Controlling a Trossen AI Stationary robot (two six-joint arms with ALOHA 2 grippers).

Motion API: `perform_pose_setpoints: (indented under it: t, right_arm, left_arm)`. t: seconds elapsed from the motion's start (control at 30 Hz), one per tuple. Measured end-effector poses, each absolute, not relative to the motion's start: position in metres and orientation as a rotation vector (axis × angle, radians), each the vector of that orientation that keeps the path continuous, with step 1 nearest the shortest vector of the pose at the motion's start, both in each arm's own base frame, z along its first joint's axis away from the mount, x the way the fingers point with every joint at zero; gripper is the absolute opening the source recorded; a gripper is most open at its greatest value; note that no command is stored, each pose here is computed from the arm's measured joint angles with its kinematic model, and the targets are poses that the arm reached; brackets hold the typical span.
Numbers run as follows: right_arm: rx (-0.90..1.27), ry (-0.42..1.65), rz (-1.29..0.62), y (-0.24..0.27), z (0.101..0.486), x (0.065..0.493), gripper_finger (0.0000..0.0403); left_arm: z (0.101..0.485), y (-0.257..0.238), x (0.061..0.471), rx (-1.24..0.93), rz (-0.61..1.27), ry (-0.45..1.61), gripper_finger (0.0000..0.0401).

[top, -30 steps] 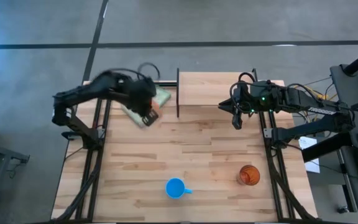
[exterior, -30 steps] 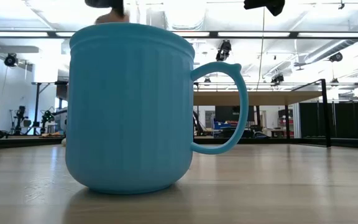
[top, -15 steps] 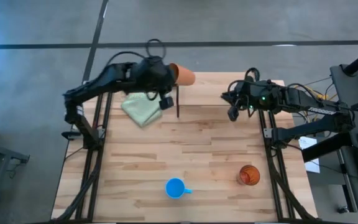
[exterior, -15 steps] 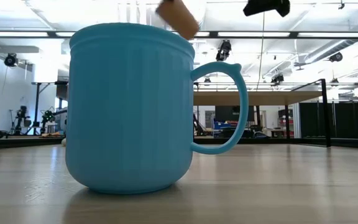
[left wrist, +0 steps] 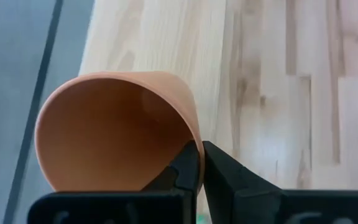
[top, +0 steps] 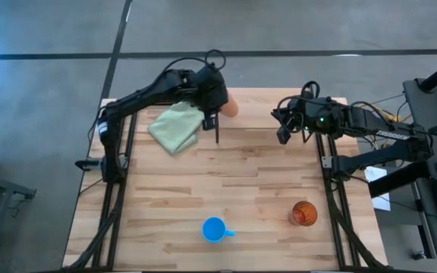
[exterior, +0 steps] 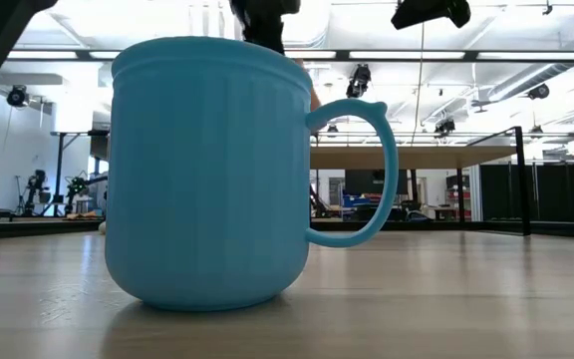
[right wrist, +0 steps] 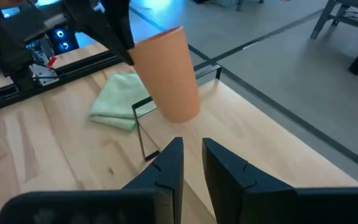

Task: Stack small to large cups/mugs on shelf
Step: Put the light brown cup on the shelf

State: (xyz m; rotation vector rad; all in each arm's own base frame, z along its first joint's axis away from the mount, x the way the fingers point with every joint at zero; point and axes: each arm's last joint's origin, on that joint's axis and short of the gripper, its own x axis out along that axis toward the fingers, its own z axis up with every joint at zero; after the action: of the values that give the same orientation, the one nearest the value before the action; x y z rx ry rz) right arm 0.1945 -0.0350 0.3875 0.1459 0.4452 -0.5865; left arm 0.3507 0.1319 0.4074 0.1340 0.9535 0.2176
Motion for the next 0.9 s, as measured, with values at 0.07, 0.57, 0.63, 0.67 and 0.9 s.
perform_pose_setpoints:
  t: [0.07,0.57,0.63,0.67,0.9]
  right_arm:
    - [0.146,0.446,-0.588,-0.035,0.387,0.195,0.0054]
    - [0.144,0.45,-0.594,-0.035,0.387,0.195,0.0054]
    - [0.144,0.45,-0.594,-0.035,0.387,0.195,0.0054]
    - [0.144,0.45,-0.594,-0.035,0.387,0.195,0.0054]
    - [0.144,0.45,-0.595,-0.035,0.387,0.195,0.0054]
  left_arm:
    - [0.402,0.136,0.351,0.135,0.215,0.983,0.0]
    - [0.389,0.144,0.358,0.13,0.213,1.019,0.0]
    - [0.389,0.144,0.359,0.132,0.216,1.012,0.0]
    - [0.389,0.144,0.359,0.133,0.216,1.012,0.0]
    - [0.39,0.146,0.36,0.151,0.25,0.995,0.0031]
